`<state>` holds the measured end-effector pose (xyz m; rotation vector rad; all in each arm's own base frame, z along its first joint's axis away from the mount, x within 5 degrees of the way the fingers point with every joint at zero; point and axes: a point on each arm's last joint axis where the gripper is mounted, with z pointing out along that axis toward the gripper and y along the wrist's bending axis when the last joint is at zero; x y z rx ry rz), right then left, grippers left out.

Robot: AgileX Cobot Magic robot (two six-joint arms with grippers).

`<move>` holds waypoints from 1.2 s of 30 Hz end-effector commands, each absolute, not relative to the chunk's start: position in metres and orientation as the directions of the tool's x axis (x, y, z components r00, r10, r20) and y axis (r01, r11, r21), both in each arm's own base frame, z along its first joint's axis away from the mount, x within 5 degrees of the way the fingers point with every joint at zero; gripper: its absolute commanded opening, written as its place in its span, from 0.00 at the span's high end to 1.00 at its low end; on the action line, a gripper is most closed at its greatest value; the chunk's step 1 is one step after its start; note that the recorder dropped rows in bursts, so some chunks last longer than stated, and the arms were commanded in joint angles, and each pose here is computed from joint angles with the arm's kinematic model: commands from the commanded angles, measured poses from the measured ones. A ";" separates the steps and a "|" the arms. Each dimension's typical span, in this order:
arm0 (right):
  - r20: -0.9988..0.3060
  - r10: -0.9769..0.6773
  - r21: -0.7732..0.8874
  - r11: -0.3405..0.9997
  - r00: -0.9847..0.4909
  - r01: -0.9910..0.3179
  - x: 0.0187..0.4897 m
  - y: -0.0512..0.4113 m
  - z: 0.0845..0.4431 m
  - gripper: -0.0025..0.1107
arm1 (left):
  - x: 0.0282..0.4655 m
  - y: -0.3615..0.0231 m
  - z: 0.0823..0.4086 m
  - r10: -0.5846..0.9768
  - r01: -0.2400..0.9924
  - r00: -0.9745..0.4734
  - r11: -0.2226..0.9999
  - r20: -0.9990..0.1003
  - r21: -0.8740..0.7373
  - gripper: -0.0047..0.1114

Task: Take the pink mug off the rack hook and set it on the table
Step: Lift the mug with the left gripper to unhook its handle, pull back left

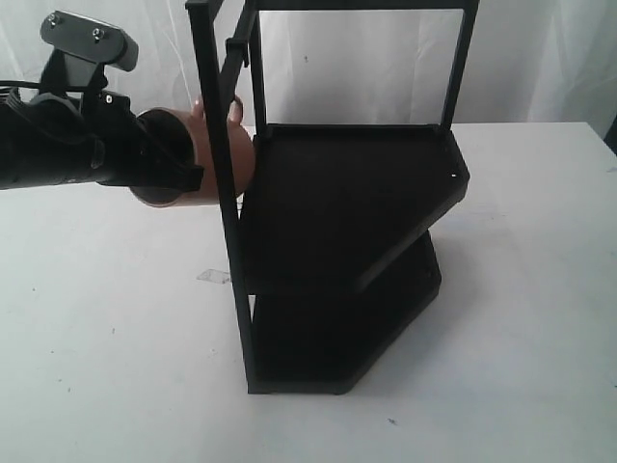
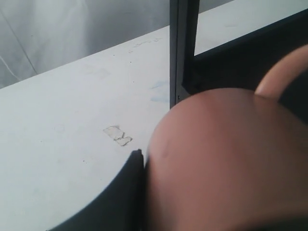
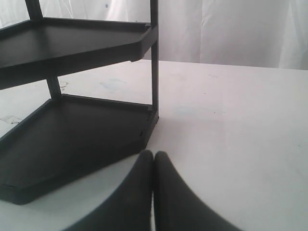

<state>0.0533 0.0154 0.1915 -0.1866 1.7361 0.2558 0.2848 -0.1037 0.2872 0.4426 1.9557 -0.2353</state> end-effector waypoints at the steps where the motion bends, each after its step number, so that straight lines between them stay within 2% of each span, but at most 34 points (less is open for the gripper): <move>1: -0.986 0.010 0.055 0.963 -0.167 -0.265 0.053 0.015 0.191 0.98 | 0.280 -0.099 0.305 0.164 0.360 -0.321 0.932 -0.933 0.040 0.96; 7: -0.986 0.010 0.055 0.963 -0.167 -0.265 0.053 0.015 0.191 0.98 | 0.279 -0.096 0.324 0.146 0.335 -0.266 0.941 -0.953 0.050 0.96; 11: -0.986 0.010 0.055 0.963 -0.167 -0.265 0.053 0.015 0.191 0.98 | 0.281 -0.090 0.325 0.157 0.272 -0.262 0.959 -0.952 0.083 0.96; 14: -0.986 0.010 0.055 0.963 -0.167 -0.265 0.053 0.015 0.191 0.98 | 0.283 -0.079 0.325 0.211 0.180 -0.267 0.970 -0.940 0.166 0.96; 18: -0.986 0.012 0.056 0.963 -0.167 -0.264 0.053 0.015 0.191 0.98 | 0.281 -0.070 0.315 0.382 0.158 -0.328 0.924 -0.864 0.348 0.96; 20: -0.986 0.016 0.061 0.963 -0.168 -0.263 0.053 0.015 0.191 0.98 | 0.279 -0.066 0.310 0.412 0.144 -0.355 0.911 -0.839 0.387 0.96; 36: -0.986 0.016 0.061 0.963 -0.168 -0.263 0.053 0.015 0.191 0.98 | 0.278 -0.066 0.304 0.410 0.151 -0.369 0.912 -0.834 0.382 0.96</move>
